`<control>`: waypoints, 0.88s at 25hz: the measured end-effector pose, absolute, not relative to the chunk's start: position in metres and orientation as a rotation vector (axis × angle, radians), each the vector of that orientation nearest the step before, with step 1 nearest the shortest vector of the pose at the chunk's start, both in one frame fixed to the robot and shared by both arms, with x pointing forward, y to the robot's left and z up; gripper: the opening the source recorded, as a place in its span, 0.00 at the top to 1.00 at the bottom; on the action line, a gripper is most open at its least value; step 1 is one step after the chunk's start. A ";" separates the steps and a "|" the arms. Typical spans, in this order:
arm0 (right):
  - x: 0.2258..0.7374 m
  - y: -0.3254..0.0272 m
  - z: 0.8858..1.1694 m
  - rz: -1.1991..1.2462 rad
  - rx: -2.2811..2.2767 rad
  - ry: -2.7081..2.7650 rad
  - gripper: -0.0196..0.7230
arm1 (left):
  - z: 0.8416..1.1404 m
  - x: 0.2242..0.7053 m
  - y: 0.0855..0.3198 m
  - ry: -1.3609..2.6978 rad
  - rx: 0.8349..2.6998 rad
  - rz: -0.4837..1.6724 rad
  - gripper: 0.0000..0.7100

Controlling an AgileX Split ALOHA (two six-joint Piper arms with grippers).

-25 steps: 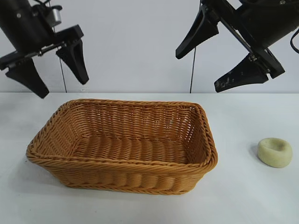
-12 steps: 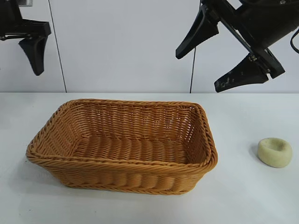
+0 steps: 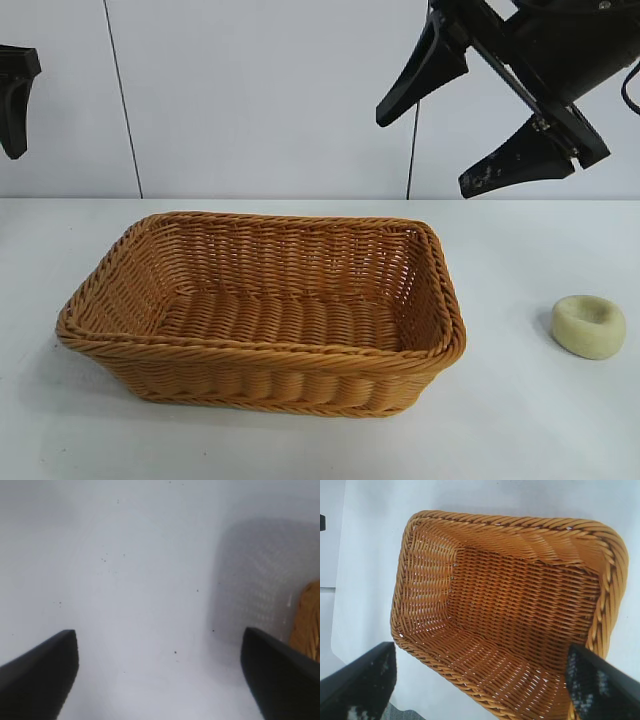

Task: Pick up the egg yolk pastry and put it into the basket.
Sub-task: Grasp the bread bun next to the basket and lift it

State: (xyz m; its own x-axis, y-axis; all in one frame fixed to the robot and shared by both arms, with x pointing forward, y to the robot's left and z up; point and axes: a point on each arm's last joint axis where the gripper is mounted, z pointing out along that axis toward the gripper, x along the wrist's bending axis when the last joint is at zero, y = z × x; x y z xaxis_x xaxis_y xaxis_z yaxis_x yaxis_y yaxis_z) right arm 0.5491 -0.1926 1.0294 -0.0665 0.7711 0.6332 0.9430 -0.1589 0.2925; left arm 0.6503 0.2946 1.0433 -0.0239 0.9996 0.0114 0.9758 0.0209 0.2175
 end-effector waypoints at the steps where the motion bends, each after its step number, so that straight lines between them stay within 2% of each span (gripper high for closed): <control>1: 0.549 -0.193 1.029 -1.041 -1.965 -1.863 0.09 | 1.046 0.648 0.295 2.133 2.085 0.249 0.10; 7: 0.549 -0.193 1.029 -1.040 -1.964 -1.863 0.09 | 1.075 0.602 0.297 2.116 2.083 0.295 0.10; 14: 0.549 -0.193 1.029 -1.040 -1.964 -1.864 0.09 | 1.106 0.501 0.300 2.071 2.066 0.371 0.10; 22: 0.549 -0.193 1.029 -1.040 -1.964 -1.864 0.09 | 1.108 0.383 0.303 1.989 1.983 0.494 0.10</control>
State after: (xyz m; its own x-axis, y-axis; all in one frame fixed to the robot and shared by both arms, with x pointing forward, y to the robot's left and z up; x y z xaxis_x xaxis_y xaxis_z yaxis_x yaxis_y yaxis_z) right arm 0.5490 -0.1927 1.0293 -0.0674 0.7719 0.6322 0.9433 -0.1571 0.2923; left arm 0.3831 0.3027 1.1079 -0.0117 0.9993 0.0366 0.9003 -0.0054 0.4352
